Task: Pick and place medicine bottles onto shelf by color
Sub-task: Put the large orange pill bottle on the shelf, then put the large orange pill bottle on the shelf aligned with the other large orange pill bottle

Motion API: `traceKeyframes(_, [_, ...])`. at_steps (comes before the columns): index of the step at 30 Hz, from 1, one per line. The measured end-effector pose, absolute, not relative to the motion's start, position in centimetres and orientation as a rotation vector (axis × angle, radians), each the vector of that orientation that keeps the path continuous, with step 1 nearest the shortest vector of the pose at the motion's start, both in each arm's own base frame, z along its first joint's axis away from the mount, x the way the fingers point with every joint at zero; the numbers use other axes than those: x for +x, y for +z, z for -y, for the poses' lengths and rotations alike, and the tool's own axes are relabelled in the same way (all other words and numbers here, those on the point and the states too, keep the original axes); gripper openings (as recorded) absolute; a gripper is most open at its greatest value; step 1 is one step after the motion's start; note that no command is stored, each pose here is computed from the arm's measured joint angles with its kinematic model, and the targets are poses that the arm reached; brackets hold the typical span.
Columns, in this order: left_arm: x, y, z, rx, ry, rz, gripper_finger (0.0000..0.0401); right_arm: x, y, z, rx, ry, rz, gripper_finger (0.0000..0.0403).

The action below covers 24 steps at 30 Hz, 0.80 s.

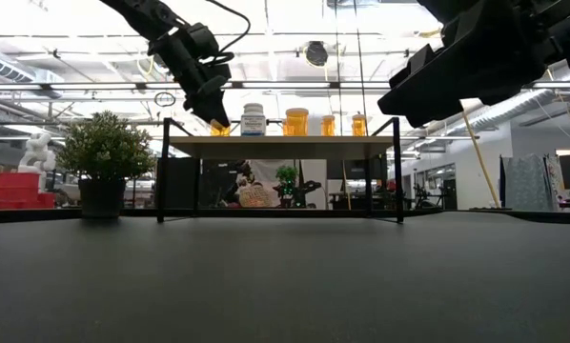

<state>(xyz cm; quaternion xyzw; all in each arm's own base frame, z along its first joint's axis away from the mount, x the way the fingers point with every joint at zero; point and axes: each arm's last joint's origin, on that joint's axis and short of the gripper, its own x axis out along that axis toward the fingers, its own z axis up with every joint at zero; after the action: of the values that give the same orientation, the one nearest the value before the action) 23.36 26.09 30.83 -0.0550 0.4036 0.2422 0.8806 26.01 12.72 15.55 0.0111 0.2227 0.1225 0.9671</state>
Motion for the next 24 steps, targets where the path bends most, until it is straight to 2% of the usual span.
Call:
traceKeyframes(7, [23.7,30.9,-25.8,-0.091,0.526,-0.856,0.0233,26.0,15.6,-12.7,0.022,0.249,-0.450,0.0098])
traceKeyframes(16, [24.6,31.0,-25.0,-0.045,0.547,-0.861,0.0305,26.0,15.5,-12.8,0.022,0.252,-0.451,0.0098])
traceKeyframes(24, [23.3,35.2,-22.0,0.043,0.594,-0.760,0.0321,26.0,15.5,-12.8,0.020,0.253,-0.451,0.0098])
